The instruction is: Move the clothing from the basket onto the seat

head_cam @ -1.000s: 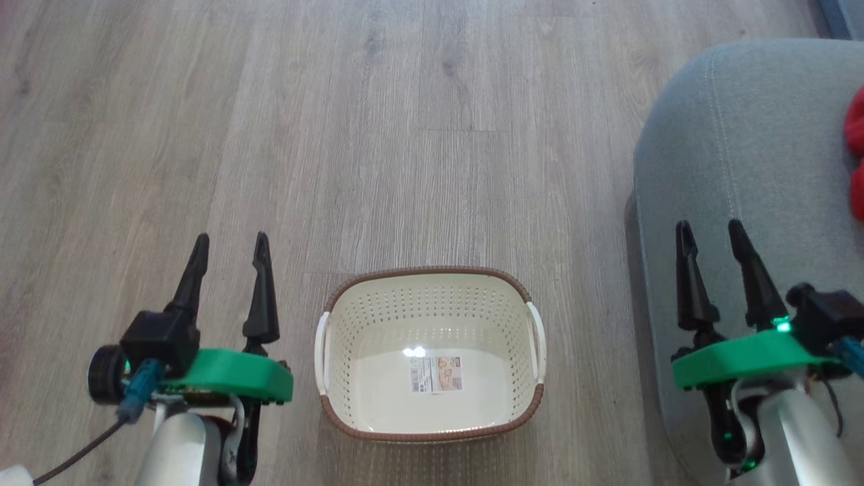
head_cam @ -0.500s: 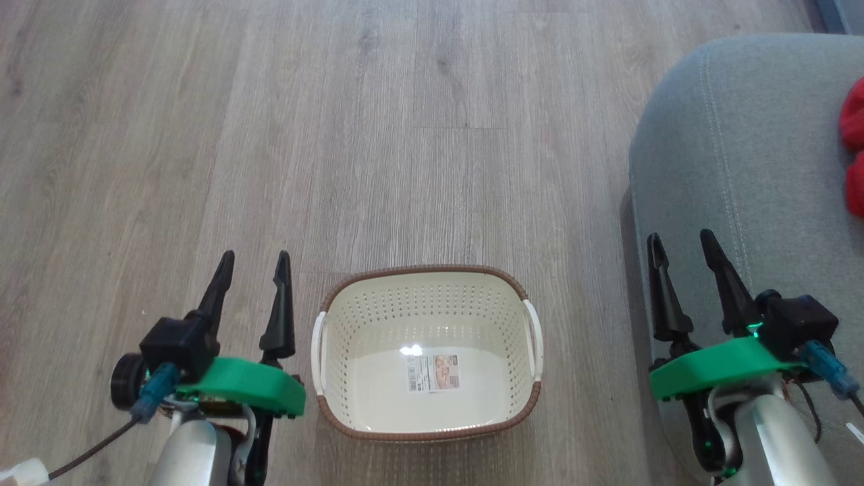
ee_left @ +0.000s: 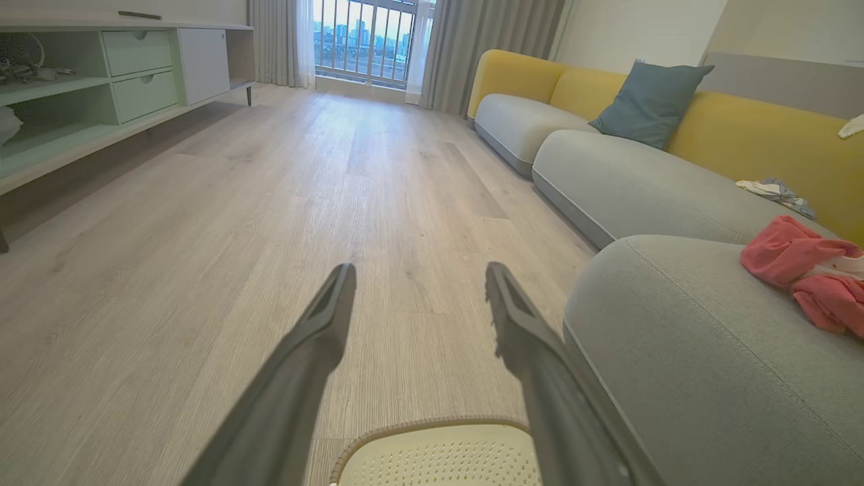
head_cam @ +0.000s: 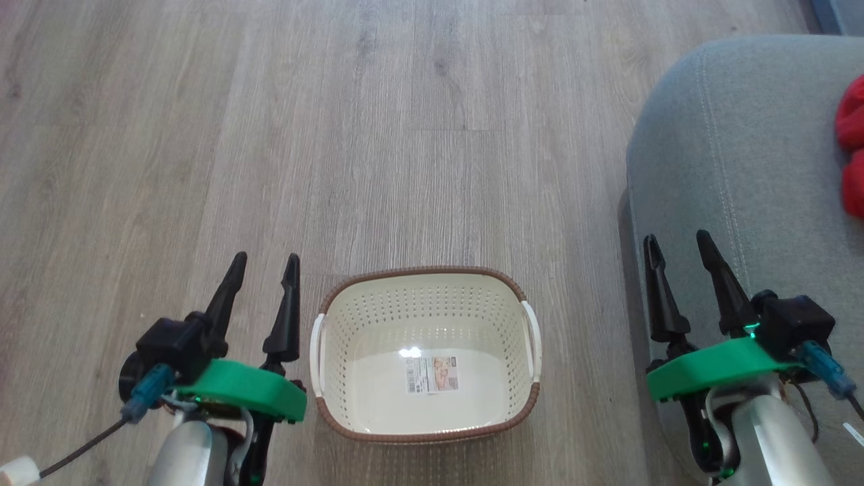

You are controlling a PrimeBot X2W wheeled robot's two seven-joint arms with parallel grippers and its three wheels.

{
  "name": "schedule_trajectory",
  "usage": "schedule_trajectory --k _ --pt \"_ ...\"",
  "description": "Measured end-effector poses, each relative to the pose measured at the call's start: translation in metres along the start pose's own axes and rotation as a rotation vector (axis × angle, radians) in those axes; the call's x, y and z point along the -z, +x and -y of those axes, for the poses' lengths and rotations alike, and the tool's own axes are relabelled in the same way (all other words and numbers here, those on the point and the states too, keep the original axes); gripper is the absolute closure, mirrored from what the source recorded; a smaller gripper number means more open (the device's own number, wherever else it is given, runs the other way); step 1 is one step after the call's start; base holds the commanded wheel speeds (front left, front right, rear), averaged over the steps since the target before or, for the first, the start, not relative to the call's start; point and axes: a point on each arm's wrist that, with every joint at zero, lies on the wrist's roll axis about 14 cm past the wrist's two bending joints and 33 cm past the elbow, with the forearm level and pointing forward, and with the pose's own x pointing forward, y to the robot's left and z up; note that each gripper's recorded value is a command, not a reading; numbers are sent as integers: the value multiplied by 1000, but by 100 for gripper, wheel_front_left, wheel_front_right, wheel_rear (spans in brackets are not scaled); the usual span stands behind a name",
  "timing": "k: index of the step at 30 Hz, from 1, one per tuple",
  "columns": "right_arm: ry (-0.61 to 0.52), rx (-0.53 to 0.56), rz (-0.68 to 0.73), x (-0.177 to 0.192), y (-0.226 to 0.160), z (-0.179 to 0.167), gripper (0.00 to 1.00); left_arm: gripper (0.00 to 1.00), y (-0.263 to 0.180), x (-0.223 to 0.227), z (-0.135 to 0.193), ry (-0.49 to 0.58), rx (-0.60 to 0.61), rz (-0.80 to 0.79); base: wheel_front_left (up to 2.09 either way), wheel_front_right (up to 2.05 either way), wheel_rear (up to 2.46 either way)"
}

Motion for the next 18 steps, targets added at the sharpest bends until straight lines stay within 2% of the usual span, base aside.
schedule_trajectory --k 18 --pt "1 3 -5 1 -3 1 0 0 -3 2 -2 -55 7 -5 0 0 0"
